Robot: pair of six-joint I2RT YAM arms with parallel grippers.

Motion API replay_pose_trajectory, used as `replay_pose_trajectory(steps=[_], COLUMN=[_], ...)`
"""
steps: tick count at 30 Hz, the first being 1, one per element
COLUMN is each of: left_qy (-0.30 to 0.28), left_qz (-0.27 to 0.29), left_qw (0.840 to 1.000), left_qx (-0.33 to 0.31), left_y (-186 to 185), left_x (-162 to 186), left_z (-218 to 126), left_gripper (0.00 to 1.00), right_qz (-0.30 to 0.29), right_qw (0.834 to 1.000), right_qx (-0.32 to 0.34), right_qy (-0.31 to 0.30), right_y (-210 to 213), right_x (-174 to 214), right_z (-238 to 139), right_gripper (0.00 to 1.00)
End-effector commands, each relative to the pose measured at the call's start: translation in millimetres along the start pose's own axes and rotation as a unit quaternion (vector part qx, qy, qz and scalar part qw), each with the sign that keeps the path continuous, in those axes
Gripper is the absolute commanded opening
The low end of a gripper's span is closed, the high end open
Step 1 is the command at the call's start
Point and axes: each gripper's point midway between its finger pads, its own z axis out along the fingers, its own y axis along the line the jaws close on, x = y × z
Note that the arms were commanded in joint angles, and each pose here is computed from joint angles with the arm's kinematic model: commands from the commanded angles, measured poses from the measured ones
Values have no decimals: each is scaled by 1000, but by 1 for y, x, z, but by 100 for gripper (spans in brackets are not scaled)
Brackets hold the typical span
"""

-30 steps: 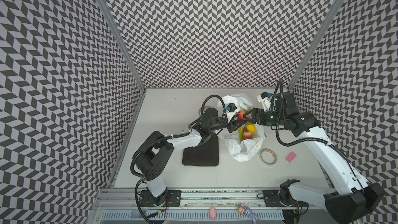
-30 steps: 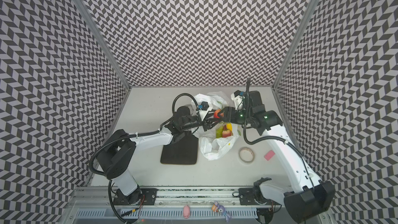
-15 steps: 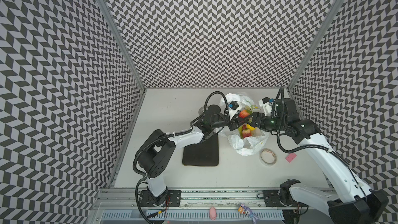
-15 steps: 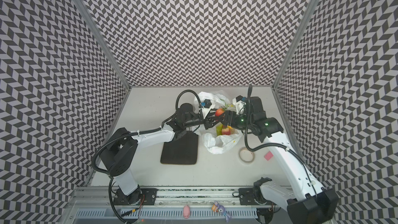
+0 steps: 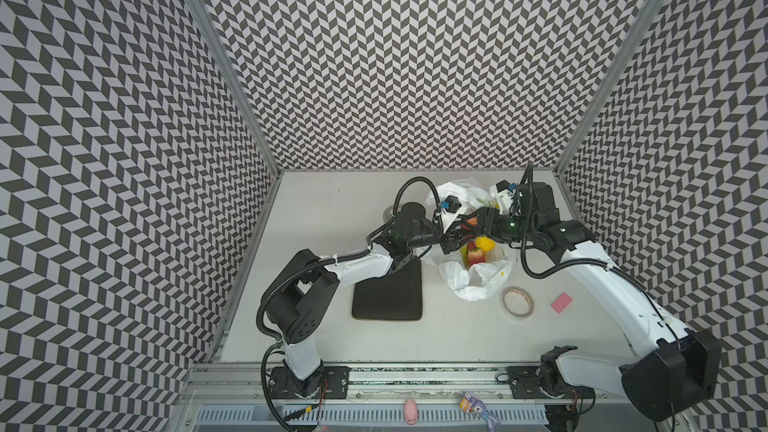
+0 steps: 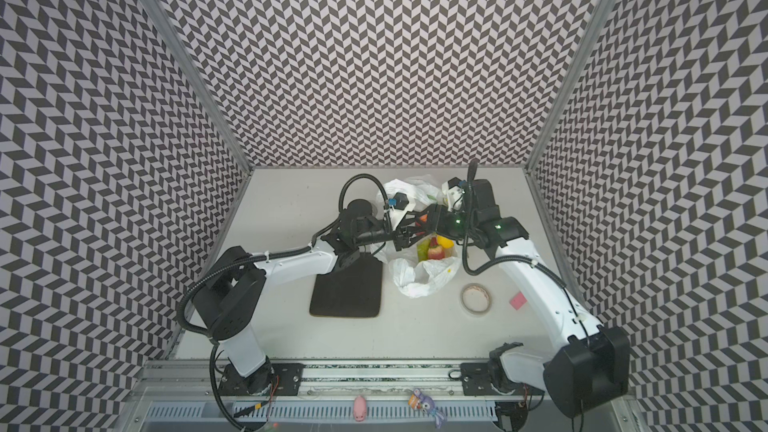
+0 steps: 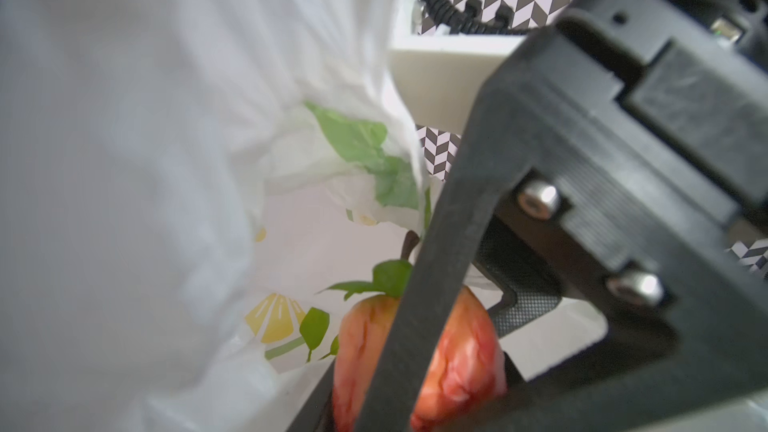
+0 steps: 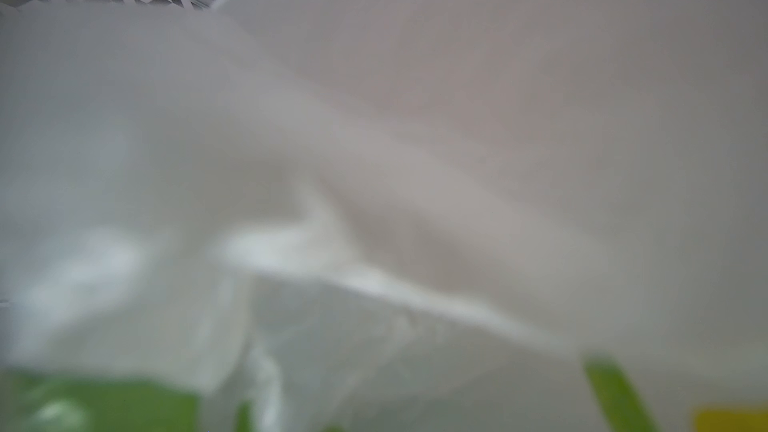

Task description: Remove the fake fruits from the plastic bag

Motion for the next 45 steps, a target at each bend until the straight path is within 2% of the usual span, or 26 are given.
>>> replay_pose_trajectory(steps=[1, 3, 6, 7, 8, 13, 16, 19, 24, 27, 31, 35, 36, 38, 41, 43, 45], left_qy=[-16, -16, -17, -16, -15, -24, -33, -39, -79, -113, -149, -167, -172, -176, -174, -165, -163], left_qz=[17, 16, 17, 21, 23, 8, -11, -49, -118, -140, -163, -210, -226, -283, -360, -402, -428], left_qw=[1000, 1000, 1000, 1000, 1000, 1000, 999, 996, 987, 983, 974, 956, 946, 906, 817, 742, 688], left_qx=[12, 9, 0, 5, 9, 1, 31, 70, 77, 33, -43, -123, -156, -261, -415, -511, -563], left_y=[-4, -3, -1, -4, -5, -4, -15, -29, -38, -34, -24, -6, 4, 35, 76, 91, 96], left_x=[-13, -13, -14, -15, -18, -30, -41, -53, -90, -120, -151, -162, -162, -145, -104, -67, -39], left_z=[-2, -3, -6, -7, -9, -26, -37, -47, -75, -102, -140, -173, -184, -215, -281, -334, -374], left_gripper=[13, 18, 49, 63, 98, 100, 100, 98, 93, 94, 94, 94, 93, 94, 94, 94, 94], right_qz=[-14, -14, -15, -16, -16, -7, -9, -18, -64, -118, -188, -256, -278, -321, -362, -382, -403], right_qw=[1000, 1000, 1000, 1000, 999, 998, 996, 997, 995, 987, 968, 951, 946, 933, 920, 913, 906], right_qx=[-20, -18, -4, 4, 13, 55, 58, 39, -23, -48, -64, -79, -83, -105, -133, -137, -126], right_qy=[-10, -13, -22, -23, -25, -43, -73, -67, -71, -101, -156, -155, -147, -122, -78, -45, -6], right_y=[9, 9, 7, 5, 2, -15, -19, -11, 24, 52, 85, 126, 139, 171, 203, 210, 210], right_x=[-6, -7, -9, -9, -8, -9, -14, -15, -24, -35, -48, -45, -39, -18, 25, 59, 94], right_z=[1, -1, -6, -7, -10, -27, -36, -35, -45, -65, -92, -91, -86, -73, -47, -24, 2], right_gripper=[53, 42, 31, 29, 28, 26, 26, 26, 26, 26, 27, 27, 27, 28, 28, 28, 28])
